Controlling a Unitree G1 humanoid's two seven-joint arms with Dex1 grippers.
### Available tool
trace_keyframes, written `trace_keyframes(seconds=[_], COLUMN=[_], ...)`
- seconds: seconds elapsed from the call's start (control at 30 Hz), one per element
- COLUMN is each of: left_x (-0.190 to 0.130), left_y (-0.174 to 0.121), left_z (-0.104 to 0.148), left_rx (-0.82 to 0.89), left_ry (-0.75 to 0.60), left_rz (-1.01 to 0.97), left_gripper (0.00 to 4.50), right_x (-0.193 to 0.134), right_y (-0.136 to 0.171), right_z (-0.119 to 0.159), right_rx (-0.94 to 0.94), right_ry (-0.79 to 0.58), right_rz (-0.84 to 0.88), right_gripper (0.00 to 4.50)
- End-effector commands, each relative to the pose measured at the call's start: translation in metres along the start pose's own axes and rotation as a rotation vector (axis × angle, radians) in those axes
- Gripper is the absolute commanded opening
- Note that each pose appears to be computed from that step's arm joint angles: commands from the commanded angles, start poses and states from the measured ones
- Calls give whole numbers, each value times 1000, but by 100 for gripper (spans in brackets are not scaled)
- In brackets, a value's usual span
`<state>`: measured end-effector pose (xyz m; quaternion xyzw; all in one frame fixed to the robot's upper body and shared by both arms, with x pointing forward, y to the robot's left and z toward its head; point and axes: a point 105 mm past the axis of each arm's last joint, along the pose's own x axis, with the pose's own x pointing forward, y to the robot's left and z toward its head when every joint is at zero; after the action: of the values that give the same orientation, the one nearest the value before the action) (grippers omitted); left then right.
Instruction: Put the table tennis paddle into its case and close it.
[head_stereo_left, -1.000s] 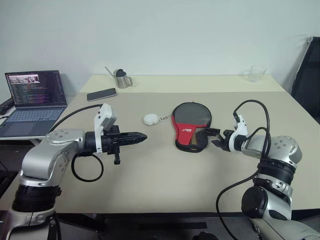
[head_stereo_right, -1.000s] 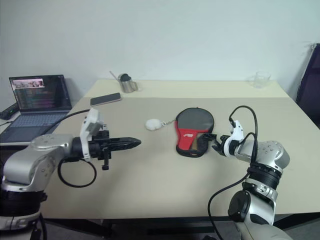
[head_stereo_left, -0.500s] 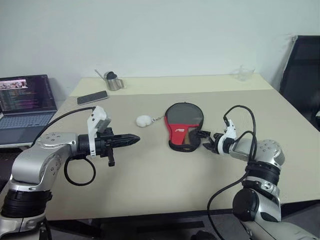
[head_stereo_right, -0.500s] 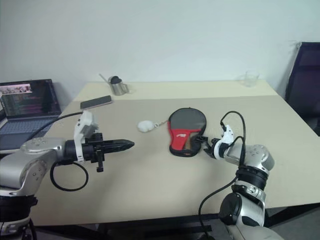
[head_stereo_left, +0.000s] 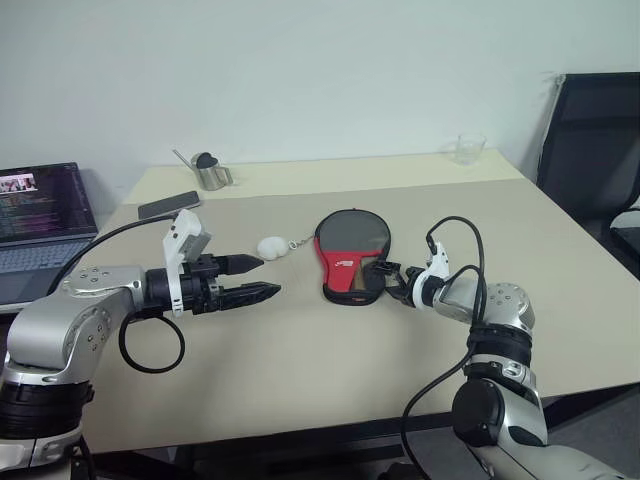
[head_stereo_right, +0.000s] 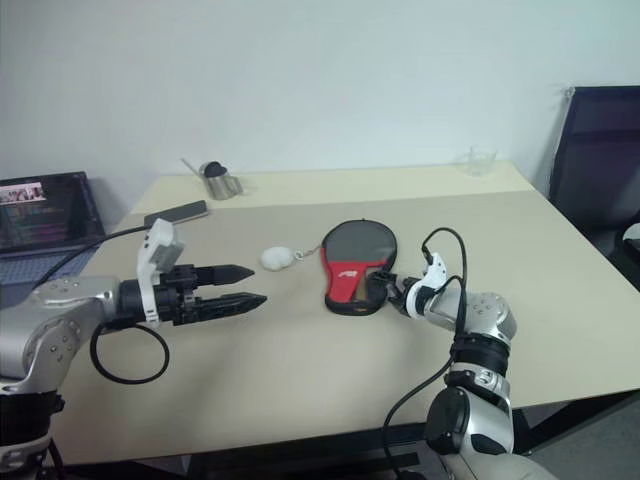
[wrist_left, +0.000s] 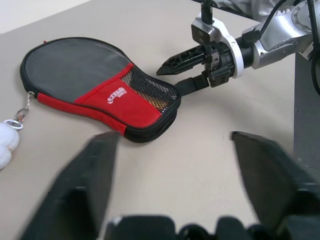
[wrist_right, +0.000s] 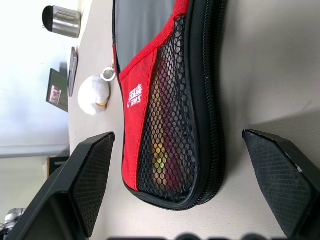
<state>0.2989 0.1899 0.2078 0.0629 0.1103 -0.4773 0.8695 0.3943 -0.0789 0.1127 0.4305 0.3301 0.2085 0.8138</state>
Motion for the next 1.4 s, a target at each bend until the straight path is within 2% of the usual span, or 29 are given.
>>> trace_keyframes(seconds=[0.03,0.37,0.5,0.6,0.97,1.17,1.4], left_x=[-9,-7,-5,-6,-2,1,7], left_y=[0,8,5,4,3,4,6], left_z=[12,9,8,8,8,10,9], left_rx=[38,79,89,95,109,114,115], left_ry=[-23,5,8,9,24,28,37], left_rz=[20,72,57,65,63,51,27], left_gripper=[448,448,448,450,450,450,450], right_x=[13,23,25,25,25,15,-25], right_y=[15,34,32,28,19,19,2], right_z=[-18,-30,-31,-27,-22,-26,-46], right_rx=[-5,6,6,2,9,-23,-153], right_ry=[72,103,102,86,62,96,247], right_rz=[42,102,95,73,42,59,57], right_gripper=[450,450,450,390,2,2,2])
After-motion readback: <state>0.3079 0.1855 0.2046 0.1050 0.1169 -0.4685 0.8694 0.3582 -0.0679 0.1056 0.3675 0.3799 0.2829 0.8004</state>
